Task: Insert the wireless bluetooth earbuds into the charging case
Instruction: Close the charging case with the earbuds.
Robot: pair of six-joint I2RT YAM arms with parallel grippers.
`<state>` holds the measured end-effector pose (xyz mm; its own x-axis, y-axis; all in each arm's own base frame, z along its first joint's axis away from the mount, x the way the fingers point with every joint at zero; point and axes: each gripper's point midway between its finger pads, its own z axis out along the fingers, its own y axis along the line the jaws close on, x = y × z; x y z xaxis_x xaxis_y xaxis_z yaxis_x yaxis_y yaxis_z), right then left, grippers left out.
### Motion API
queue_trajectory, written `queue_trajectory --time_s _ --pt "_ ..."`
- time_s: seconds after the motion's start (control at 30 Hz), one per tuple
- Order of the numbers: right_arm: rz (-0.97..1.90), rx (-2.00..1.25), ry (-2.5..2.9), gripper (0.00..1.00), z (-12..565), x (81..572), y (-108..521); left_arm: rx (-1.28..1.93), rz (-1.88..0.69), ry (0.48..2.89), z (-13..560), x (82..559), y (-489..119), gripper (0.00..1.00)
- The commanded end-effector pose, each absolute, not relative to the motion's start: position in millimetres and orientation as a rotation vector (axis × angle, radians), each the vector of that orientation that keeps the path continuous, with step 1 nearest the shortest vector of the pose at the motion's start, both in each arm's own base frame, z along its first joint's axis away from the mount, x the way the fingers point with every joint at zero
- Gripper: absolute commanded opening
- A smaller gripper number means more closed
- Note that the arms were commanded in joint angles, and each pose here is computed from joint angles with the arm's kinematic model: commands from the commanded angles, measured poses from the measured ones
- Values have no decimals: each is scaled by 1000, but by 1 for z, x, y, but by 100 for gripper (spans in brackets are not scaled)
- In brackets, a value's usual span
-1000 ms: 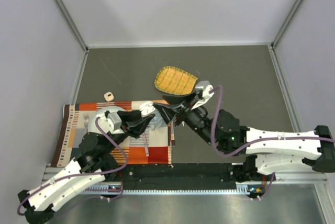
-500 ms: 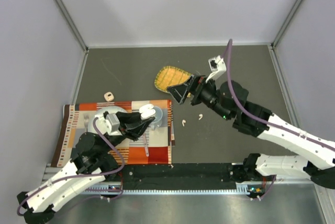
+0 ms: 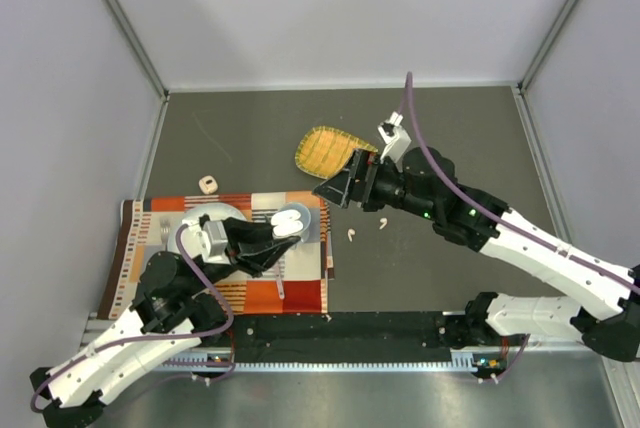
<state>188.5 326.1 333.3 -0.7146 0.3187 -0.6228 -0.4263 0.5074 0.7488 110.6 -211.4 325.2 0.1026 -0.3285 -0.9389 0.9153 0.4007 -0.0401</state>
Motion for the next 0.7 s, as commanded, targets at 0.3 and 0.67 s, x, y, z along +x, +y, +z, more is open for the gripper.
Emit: queue_trajectory --time_s 0.3,0.67 --pt "1336 -209 2040 99 339 175 350 759 -1097 1073 340 98 -224 0" --pt "1300 -286 2092 99 321 168 363 756 -1115 1107 340 103 -232 0"
